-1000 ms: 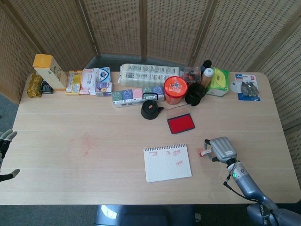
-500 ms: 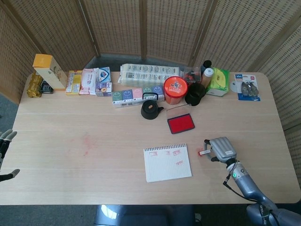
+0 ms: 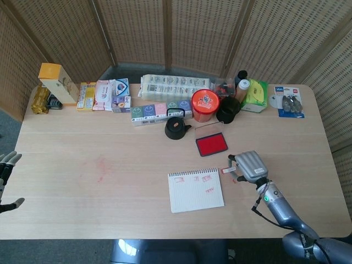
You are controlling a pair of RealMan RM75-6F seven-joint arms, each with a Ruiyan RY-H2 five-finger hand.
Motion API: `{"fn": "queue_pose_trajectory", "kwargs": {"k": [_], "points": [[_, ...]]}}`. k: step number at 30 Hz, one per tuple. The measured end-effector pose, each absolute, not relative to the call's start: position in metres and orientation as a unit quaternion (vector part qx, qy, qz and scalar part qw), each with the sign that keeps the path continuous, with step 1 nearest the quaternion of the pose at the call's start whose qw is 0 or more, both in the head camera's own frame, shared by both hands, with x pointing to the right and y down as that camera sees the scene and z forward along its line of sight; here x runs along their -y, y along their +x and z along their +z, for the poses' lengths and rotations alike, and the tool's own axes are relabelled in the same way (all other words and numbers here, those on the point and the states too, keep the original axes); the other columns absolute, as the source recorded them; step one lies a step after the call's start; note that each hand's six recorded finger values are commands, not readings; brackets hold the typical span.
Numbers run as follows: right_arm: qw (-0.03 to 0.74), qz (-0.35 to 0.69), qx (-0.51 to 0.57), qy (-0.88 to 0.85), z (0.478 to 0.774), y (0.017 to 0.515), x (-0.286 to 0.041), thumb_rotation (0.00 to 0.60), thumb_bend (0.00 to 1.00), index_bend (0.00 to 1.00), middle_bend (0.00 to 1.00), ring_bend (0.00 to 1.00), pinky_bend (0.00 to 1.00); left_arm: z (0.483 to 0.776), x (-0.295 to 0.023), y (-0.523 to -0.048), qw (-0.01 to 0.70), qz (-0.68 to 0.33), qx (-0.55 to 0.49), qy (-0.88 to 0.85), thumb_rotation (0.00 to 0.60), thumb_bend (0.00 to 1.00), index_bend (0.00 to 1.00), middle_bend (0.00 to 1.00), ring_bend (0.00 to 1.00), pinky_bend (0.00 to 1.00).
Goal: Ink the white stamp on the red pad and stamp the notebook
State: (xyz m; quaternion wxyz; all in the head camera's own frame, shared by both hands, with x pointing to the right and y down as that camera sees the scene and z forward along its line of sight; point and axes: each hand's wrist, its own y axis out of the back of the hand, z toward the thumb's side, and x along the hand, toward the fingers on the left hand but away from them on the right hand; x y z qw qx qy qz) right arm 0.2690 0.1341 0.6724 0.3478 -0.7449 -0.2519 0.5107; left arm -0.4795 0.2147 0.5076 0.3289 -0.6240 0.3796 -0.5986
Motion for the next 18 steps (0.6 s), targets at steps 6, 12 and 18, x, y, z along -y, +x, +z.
{"fn": "queue_pose_trajectory", "kwargs": {"k": [6,12,18], "points": [[0.356,0.517,0.259,-0.734,0.666,0.238,-0.098,0.6,0.43,0.61,1.0,1.0,1.0,0.509,-0.215,-0.479,0.327,-0.597,-0.376,-0.628,0.6,0.0,0.0,0.0,0.0,0.0],[0.348,0.533,0.259,-0.726,0.677,0.208,-0.076,0.6,0.44,0.62,1.0,1.0,1.0,0.512,-0.214,-0.482,0.32,-0.6,-0.375,-0.63,0.6,0.0,0.0,0.0,0.0,0.0],[0.335,0.563,0.261,-0.709,0.702,0.191,-0.06,0.6,0.44,0.62,1.0,1.0,1.0,0.512,-0.213,-0.483,0.317,-0.6,-0.377,-0.631,0.6,0.0,0.0,0.0,0.0,0.0]]}}
